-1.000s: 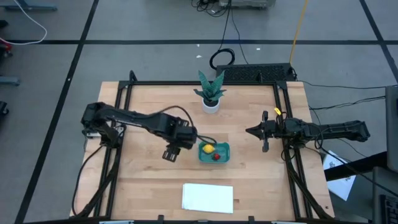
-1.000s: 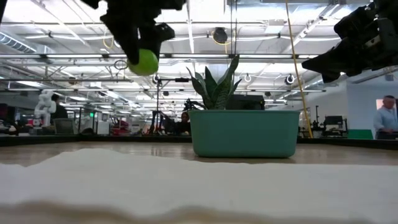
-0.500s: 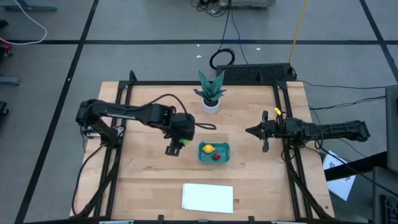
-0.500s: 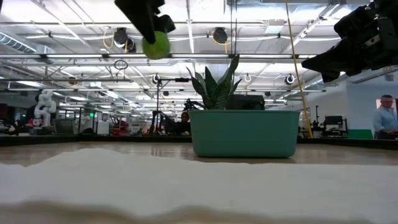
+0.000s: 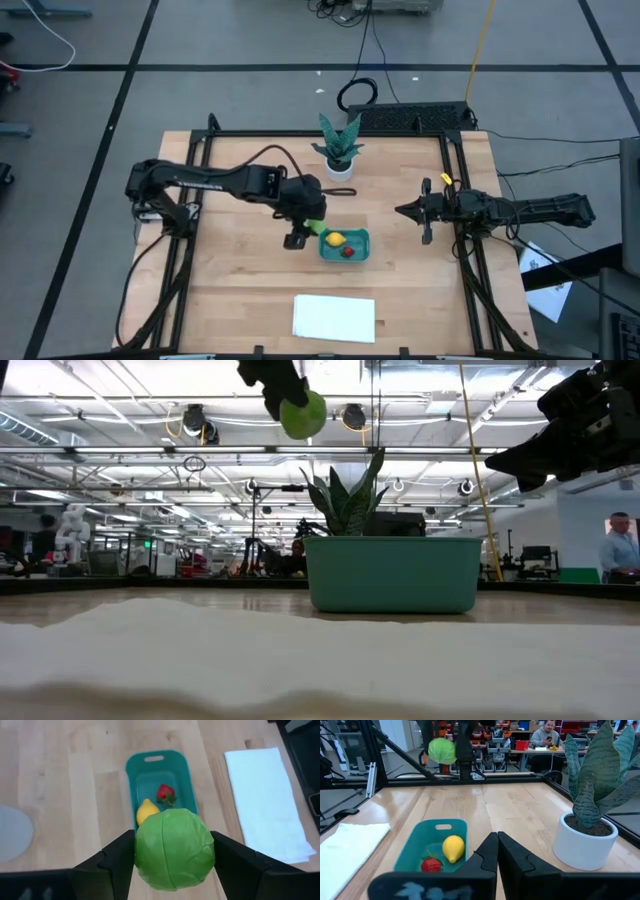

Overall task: Pick and placing Produce into tupperware
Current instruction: Put the green cabbage into the green bin

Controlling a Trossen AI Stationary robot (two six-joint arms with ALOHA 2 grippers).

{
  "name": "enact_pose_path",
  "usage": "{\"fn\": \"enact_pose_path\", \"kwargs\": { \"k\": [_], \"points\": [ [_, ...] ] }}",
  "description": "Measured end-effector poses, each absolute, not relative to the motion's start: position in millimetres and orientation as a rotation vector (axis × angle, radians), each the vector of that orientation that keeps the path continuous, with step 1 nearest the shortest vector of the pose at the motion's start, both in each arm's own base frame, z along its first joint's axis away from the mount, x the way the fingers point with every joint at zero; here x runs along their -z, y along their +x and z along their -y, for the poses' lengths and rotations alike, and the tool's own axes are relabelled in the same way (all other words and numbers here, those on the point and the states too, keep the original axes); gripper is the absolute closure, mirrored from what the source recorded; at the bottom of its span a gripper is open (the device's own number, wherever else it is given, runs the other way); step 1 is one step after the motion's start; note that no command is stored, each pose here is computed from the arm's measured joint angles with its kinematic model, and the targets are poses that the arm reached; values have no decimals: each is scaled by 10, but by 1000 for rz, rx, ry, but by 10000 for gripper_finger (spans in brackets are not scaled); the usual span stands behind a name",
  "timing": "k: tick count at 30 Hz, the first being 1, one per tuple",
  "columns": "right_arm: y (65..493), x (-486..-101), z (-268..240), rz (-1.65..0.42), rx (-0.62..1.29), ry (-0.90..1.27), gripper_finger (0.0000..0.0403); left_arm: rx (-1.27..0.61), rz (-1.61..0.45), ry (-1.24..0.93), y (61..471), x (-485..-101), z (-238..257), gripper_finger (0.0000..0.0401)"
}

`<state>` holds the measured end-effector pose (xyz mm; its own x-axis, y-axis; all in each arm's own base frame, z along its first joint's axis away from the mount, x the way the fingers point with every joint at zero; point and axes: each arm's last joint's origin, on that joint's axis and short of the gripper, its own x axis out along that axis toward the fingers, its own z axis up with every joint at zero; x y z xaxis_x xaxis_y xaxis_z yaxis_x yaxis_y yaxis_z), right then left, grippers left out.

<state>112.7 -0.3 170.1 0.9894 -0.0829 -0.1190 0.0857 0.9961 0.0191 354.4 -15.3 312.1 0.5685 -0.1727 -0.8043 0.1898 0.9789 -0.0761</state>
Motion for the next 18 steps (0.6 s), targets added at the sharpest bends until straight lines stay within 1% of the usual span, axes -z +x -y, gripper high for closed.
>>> {"fn": "enact_pose_path", "kwargs": {
  "k": [8,18],
  "points": [
    [1127,-1704,3,-116,84,13,403,237,-985,-12,3721,-2927,106,174],
    [1127,-1705,3,-115,84,9,403,353,-995,33,4232,-2985,140,174]
  ]
}}
